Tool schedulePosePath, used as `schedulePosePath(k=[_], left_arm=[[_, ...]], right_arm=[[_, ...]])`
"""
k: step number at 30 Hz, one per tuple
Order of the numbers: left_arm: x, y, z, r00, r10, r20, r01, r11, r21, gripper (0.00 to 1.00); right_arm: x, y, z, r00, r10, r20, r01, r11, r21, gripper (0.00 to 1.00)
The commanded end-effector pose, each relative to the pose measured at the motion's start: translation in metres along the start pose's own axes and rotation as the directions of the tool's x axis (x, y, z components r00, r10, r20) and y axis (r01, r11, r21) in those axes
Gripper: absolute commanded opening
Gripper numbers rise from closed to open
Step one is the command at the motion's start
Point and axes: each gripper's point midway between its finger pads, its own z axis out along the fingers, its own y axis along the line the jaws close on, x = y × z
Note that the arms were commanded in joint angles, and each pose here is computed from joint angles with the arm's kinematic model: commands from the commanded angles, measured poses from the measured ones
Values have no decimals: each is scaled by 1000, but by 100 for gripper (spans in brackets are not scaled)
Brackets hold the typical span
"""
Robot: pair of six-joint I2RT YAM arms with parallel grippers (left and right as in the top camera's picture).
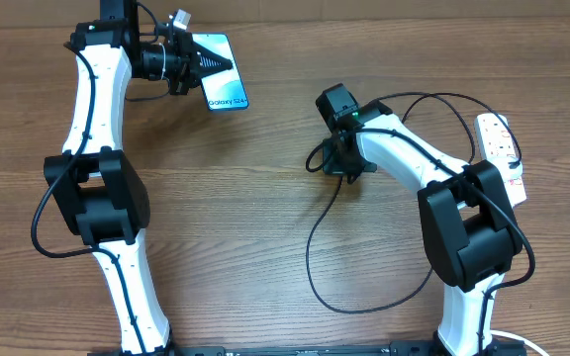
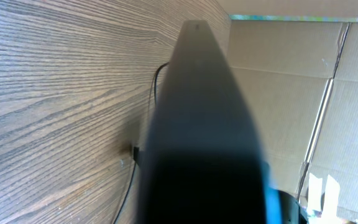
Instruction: Plug charger to phone and switch on socket
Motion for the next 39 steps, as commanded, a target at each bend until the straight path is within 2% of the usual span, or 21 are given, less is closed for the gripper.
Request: schedulePosePath(k=[1, 3, 7, 10, 27, 32, 39], left_arm=[[3, -19, -2, 999, 54, 0, -54, 998, 28, 4], [3, -19, -2, 999, 53, -1, -53, 998, 28, 4], [3, -19, -2, 999, 53, -1, -53, 998, 28, 4], [3, -19, -2, 999, 53, -1, -53, 998, 28, 4], [3, -19, -2, 999, 53, -1, -52, 998, 28, 4], [3, -19, -2, 999, 53, -1, -52, 998, 28, 4], [3, -19, -2, 999, 53, -1, -53, 998, 28, 4]], right_arm=[[12, -2, 13, 999, -2, -33, 2, 1000, 3, 4], [12, -3, 13, 999, -2, -35, 2, 1000, 4, 5], [15, -4, 13, 999, -3, -44, 3, 1000, 7, 18], [18, -5, 16, 999, -3, -54, 4, 1000, 10, 19], [10, -4, 17, 1000, 3, -20, -3, 1000, 2, 18], [8, -3, 17, 1000, 3, -13, -3, 1000, -2, 6], [8, -3, 17, 1000, -6, -12, 6, 1000, -3, 4]])
